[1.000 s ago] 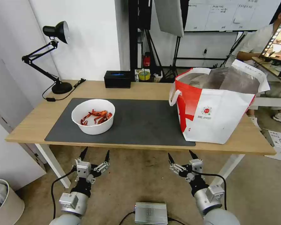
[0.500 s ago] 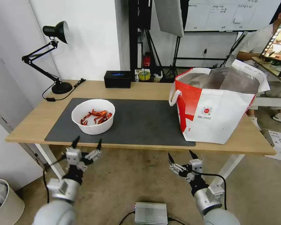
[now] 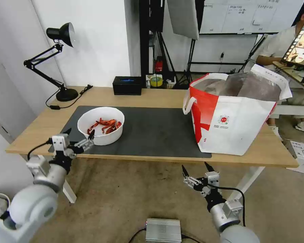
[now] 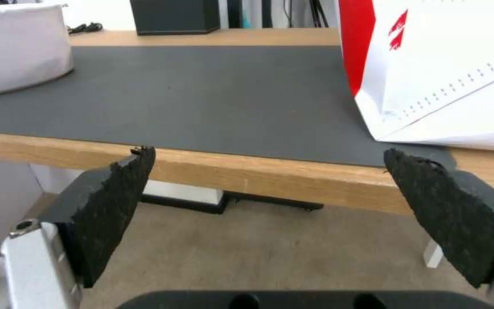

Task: Pick up the trash from the table and place it into the takeout bag.

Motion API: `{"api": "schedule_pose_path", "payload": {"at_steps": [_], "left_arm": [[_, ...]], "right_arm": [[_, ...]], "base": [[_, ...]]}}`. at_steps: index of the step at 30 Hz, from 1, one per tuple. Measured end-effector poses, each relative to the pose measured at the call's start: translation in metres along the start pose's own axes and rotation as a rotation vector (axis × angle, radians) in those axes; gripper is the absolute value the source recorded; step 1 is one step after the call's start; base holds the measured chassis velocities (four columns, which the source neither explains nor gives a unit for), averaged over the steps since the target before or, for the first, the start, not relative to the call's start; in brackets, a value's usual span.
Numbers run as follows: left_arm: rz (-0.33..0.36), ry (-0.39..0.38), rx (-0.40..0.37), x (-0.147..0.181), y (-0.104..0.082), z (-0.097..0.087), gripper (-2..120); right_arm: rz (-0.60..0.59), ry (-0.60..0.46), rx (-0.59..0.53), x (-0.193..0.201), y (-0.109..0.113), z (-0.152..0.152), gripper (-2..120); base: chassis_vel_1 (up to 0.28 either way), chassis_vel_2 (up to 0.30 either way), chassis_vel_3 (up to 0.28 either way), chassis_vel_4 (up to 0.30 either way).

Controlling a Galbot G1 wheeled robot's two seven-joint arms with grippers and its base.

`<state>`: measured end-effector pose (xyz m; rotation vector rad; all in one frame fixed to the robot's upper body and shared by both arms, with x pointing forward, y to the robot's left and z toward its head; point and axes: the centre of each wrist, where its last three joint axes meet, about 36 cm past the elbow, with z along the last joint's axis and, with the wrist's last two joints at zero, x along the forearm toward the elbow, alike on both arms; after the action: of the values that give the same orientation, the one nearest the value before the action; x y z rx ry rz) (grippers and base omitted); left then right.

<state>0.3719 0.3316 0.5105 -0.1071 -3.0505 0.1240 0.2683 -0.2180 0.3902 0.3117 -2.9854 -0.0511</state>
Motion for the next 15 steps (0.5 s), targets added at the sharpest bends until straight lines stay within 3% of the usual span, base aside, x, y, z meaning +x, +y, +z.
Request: {"api": "schedule_pose_path", "payload": {"at_steps": [6,15], "left_arm": [[0.013,-0.003,0.01,-0.028,0.005,-0.018,100],[-0.038,0.019,0.002,-0.045,0.021,-0.013,100]], "right_arm": [[0.0,0.0,0.0,0.0,0.0,0.0,100],[0.0,0.0,0.0,0.0,0.0,0.0,100]], "base": [[0.0,0.0,0.0,0.0],[0.0,0.0,0.0,0.0]]}}
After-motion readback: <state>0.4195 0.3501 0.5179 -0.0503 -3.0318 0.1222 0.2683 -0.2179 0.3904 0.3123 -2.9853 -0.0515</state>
